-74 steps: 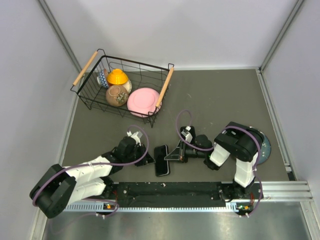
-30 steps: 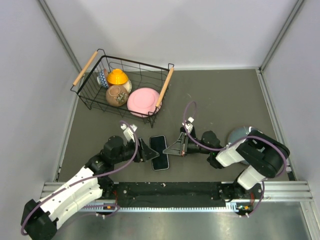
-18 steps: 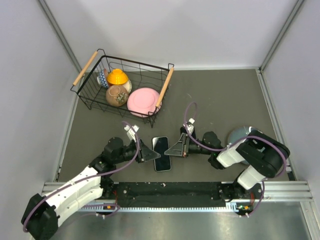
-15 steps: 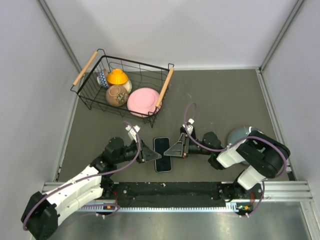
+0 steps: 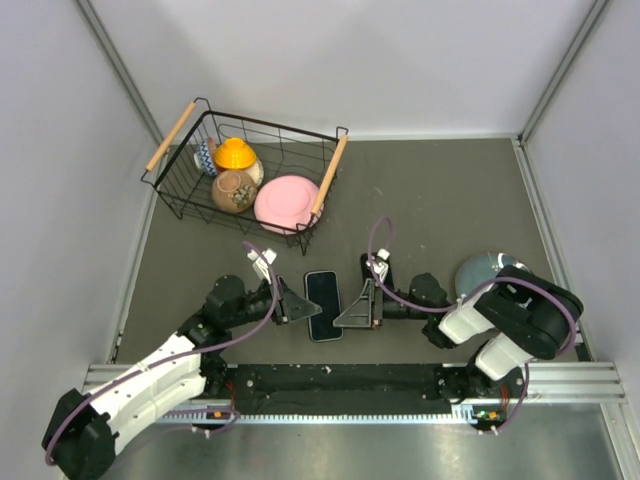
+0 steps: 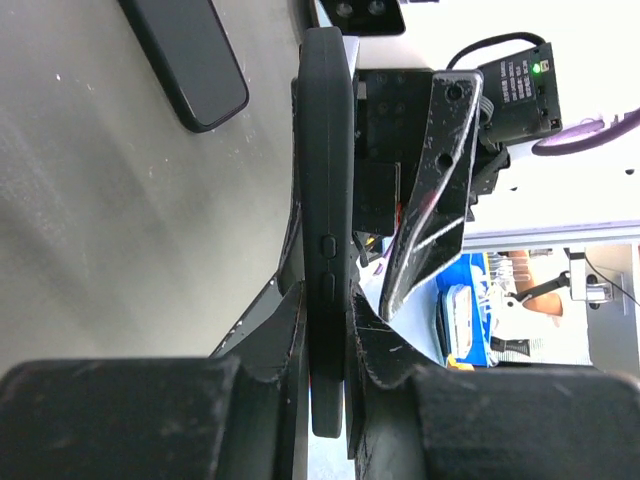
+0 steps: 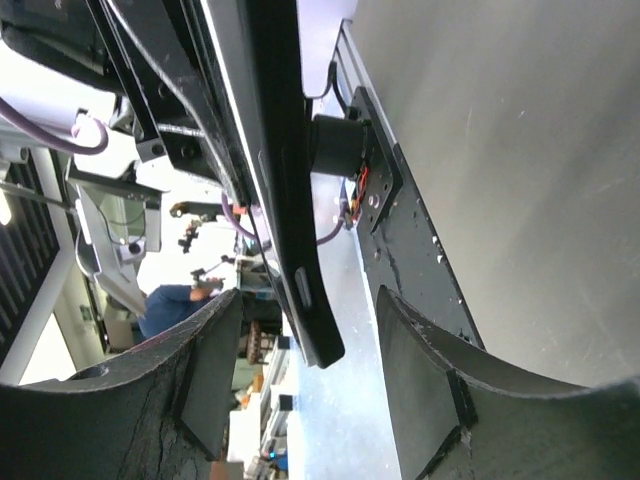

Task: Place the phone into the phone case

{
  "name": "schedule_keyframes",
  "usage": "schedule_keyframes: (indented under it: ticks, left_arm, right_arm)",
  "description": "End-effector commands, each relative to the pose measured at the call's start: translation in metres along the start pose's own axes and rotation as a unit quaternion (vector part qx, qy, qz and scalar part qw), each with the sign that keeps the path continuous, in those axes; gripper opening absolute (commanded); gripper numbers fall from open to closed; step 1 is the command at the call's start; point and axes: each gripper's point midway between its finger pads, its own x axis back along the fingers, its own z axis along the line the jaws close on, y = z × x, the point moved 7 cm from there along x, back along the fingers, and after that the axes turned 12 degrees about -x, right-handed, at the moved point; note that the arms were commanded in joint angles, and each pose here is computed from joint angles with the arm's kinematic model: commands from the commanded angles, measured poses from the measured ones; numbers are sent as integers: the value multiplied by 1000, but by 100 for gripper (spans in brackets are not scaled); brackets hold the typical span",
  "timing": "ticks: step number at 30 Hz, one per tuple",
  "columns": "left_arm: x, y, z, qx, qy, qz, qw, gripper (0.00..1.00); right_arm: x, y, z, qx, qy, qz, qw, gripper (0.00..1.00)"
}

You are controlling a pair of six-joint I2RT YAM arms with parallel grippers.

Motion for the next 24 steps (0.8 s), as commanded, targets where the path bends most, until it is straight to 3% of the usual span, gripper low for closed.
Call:
schedule_keyframes:
  ticks: [1, 8, 10, 12, 14, 20, 22, 23, 24]
  left_arm:
    - [0, 27, -26, -47, -47, -56, 996, 0]
    - [-3, 31, -20, -32, -34, -71, 996, 0]
    - [-4, 31, -16, -27, -27, -71, 997, 0]
    - [-4, 30, -14, -31, -22, -68, 997, 0]
    - [-5, 29, -11, -35, -12, -61, 997, 0]
    - [-3, 27, -16, -66, -19, -24, 997, 0]
    - [-2, 26, -20, -69, -34, -16, 997, 0]
    - [-2, 26, -22, -71, -42, -12, 997, 0]
    - [-1, 24, -24, -78, -52, -5, 996, 0]
  right_arm:
    - [-3, -8, 40, 116, 125, 7, 985, 56]
    - [-12, -13, 57, 107, 150, 2, 983, 40]
    - [-9, -12, 63, 100, 159, -13, 982, 29]
    - [-4, -13, 65, 95, 163, -24, 982, 8]
    - [0, -13, 72, 85, 173, -41, 980, 0]
    - [2, -11, 69, 82, 140, -68, 984, 0]
    - [-1, -8, 69, 111, 126, -71, 983, 10]
    - [-1, -8, 69, 114, 113, -71, 985, 26]
    - [-2, -7, 73, 123, 110, -74, 983, 32]
